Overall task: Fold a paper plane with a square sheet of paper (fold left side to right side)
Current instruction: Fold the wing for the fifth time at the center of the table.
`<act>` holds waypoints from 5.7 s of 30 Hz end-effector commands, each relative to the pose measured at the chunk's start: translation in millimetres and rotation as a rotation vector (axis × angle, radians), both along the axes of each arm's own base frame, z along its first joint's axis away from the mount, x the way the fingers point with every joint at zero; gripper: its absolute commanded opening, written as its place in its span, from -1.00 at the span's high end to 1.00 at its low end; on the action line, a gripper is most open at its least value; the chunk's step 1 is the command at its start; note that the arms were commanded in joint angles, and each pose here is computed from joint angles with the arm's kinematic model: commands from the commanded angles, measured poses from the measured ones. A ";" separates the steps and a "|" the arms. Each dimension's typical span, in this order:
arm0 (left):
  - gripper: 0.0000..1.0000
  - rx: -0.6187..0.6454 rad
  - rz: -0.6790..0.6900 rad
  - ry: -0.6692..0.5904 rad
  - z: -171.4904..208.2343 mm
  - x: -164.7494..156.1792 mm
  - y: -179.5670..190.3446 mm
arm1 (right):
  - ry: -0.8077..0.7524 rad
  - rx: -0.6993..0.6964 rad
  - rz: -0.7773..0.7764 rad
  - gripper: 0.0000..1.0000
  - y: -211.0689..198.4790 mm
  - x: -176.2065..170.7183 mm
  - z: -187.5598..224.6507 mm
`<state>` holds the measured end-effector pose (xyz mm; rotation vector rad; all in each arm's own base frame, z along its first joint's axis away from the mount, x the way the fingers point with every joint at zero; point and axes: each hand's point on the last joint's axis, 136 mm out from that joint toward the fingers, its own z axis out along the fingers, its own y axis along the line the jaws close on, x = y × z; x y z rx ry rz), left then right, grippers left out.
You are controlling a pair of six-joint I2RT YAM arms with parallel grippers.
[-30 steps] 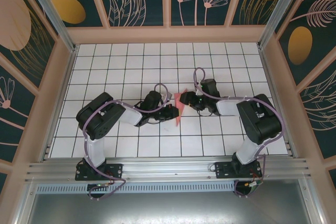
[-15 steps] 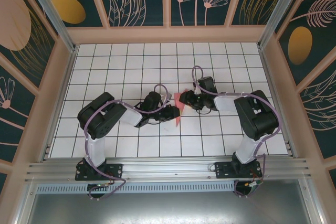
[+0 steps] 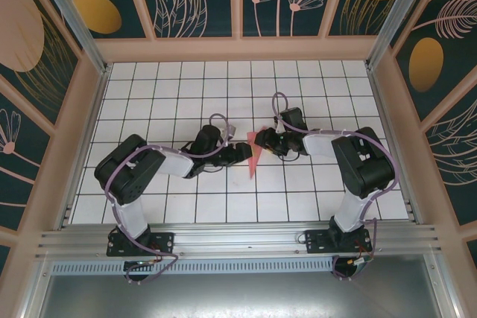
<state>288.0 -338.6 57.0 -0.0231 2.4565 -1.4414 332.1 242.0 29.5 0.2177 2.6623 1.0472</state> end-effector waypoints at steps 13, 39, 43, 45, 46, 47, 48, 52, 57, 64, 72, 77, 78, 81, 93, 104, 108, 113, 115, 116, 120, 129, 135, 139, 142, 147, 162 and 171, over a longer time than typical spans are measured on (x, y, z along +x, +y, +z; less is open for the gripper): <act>0.04 -0.044 -0.026 0.004 -2.4 23.3 -15.9 | 0.076 -0.069 0.004 0.06 -6.4 -13.4 -31.4; 1.00 0.027 -0.019 0.027 -34.3 28.1 -13.9 | -0.002 -0.049 0.027 -0.03 -3.6 -6.4 -11.8; 1.00 0.038 -0.017 0.037 -39.9 26.7 -12.7 | -0.065 -0.058 0.000 -0.07 -15.0 1.3 8.7; 1.00 0.039 -0.019 0.039 -41.5 26.0 -12.4 | -0.098 -0.050 -0.016 -0.05 -23.2 4.8 20.2; 1.00 0.040 -0.016 0.038 -41.6 27.1 -12.4 | -0.115 -0.042 -0.021 -0.03 -26.4 6.1 26.3; 1.00 0.041 -0.019 0.039 -42.4 26.2 -12.8 | -0.133 -0.027 -0.015 0.01 -26.8 6.7 31.8; 1.00 0.043 -0.015 0.039 -42.7 27.1 -12.1 | -0.151 -0.011 -0.014 0.06 -26.9 7.9 37.2; 1.00 0.047 -0.014 0.040 -44.0 26.9 -11.7 | -0.180 0.085 0.025 0.60 -12.5 11.2 49.5; 1.00 0.065 -0.004 0.047 -48.2 26.2 -8.4 | -0.151 0.098 0.050 0.95 2.9 17.7 40.1; 1.00 0.089 0.006 0.062 -55.5 25.9 -5.5 | -0.099 0.068 0.061 0.97 10.0 22.7 19.7; 1.00 0.111 0.022 0.086 -64.1 24.5 -1.7 | -0.075 0.054 0.064 0.97 10.7 23.7 8.0; 1.00 0.122 0.030 0.099 -68.4 23.9 0.1 | -0.064 0.039 0.065 0.97 9.8 24.0 2.5; 1.00 0.126 0.030 0.104 -70.0 23.2 0.5 | -0.061 0.039 0.067 0.97 10.0 23.9 1.7; 1.00 0.127 0.030 0.109 -71.3 22.7 0.9 | -0.051 0.029 0.066 0.97 9.3 24.1 -3.1; 1.00 0.116 0.026 0.107 -68.4 21.4 0.3 | 0.064 -0.052 0.052 0.97 -0.9 12.6 -34.5; 0.26 0.121 0.025 -0.061 9.1 31.3 5.6 | 0.121 -0.112 0.045 0.97 -11.9 0.9 -52.3; 0.45 0.027 -0.057 -0.026 22.0 14.3 -7.1 | 0.114 -0.108 0.046 0.97 -10.9 2.0 -50.3; 0.58 -0.053 -0.142 0.001 30.6 -1.8 -30.6 | 0.114 -0.108 0.049 0.97 -10.5 1.9 -50.8; 0.59 -0.055 -0.152 0.007 28.5 -2.3 -36.0 | 0.115 -0.110 0.049 0.97 -10.9 1.5 -50.8; 0.60 -0.060 -0.159 0.011 27.5 -3.2 -38.9 | 0.116 -0.109 0.050 0.97 -10.7 1.3 -51.0; 0.61 -0.060 -0.199 0.035 19.9 -8.9 -49.6 | 0.118 -0.112 0.052 0.97 -10.9 0.9 -51.3; 0.57 0.049 -0.164 0.112 -17.3 -11.9 -42.0 | 0.115 -0.111 0.060 0.97 -9.6 1.3 -50.6; 0.59 0.081 -0.148 0.172 -37.8 -16.6 -37.1 | 0.115 -0.112 0.062 0.98 -9.0 1.7 -50.5; 0.59 0.115 -0.137 0.185 -46.6 -17.9 -32.8 | 0.113 -0.114 0.065 0.98 -8.5 2.6 -49.9; 0.59 0.121 -0.136 0.191 -48.8 -18.7 -32.0 | 0.113 -0.118 0.068 0.98 -8.4 3.6 -50.3; 0.61 0.179 -0.137 0.215 -62.0 -25.2 -27.7 | 0.103 -0.122 0.072 1.00 -7.7 6.7 -48.4; 0.75 0.416 -0.121 0.250 -98.4 -38.8 -7.1 | 0.040 -0.049 0.054 1.00 -13.0 22.7 -36.4; 0.76 0.420 -0.117 0.254 -99.7 -39.0 -6.4 | -0.006 -0.066 0.025 1.00 -30.7 50.6 -32.5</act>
